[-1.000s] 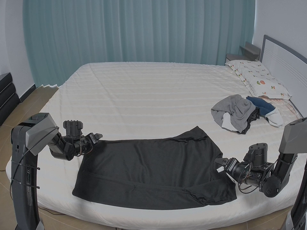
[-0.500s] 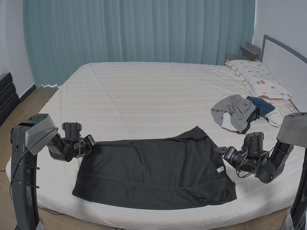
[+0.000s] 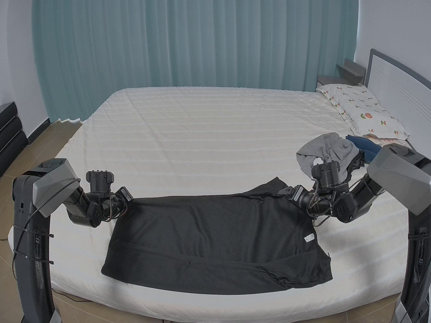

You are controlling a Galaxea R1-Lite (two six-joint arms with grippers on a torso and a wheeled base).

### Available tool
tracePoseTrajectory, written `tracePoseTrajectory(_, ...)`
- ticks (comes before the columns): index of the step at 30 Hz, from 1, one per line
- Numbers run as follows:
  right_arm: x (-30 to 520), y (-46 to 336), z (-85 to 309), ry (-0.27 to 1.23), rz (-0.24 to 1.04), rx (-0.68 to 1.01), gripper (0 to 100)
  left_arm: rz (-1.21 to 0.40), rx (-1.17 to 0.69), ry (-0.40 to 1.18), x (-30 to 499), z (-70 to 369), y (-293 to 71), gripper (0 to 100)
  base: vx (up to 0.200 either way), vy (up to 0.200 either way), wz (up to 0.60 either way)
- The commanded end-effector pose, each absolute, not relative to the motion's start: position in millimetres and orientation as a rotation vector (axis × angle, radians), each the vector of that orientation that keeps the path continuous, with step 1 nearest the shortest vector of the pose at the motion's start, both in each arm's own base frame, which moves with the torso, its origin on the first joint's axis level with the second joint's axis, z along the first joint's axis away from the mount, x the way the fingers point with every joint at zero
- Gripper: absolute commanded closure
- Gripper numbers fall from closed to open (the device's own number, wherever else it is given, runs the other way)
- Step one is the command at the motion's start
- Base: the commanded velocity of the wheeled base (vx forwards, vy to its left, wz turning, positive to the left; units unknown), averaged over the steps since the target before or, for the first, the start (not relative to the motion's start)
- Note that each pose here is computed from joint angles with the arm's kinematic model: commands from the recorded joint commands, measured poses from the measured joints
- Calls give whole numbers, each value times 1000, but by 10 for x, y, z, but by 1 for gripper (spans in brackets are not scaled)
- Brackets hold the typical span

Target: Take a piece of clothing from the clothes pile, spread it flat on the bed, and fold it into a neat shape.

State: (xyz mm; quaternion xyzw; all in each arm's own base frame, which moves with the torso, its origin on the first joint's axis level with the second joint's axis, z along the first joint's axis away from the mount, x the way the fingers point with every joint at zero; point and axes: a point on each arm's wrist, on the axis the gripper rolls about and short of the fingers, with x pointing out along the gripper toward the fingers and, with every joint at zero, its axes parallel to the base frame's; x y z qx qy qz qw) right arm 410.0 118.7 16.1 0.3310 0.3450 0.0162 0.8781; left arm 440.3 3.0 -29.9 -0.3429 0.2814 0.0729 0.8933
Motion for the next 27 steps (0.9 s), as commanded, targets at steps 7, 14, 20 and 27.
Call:
tracePoseTrajectory(7, 4494, 1534, -167, 790, 52, 682, 0, 153, -734, 589, 4341, -300, -9, 100, 0, 0, 0)
tracePoseTrajectory(14, 4669, 1606, -277, 768, 54, 684, 0, 155, -734, 593, 4336, -316, -9, 100, 0, 0, 0)
tracePoseTrajectory(20, 4804, 1677, -273, 712, 78, 724, 0, 155, -734, 593, 4339, -320, -9, 100, 0, 0, 0)
tracePoseTrajectory(27, 5087, 1790, -286, 575, 132, 766, 0, 155, -734, 593, 4339, -320, -9, 100, 0, 0, 0)
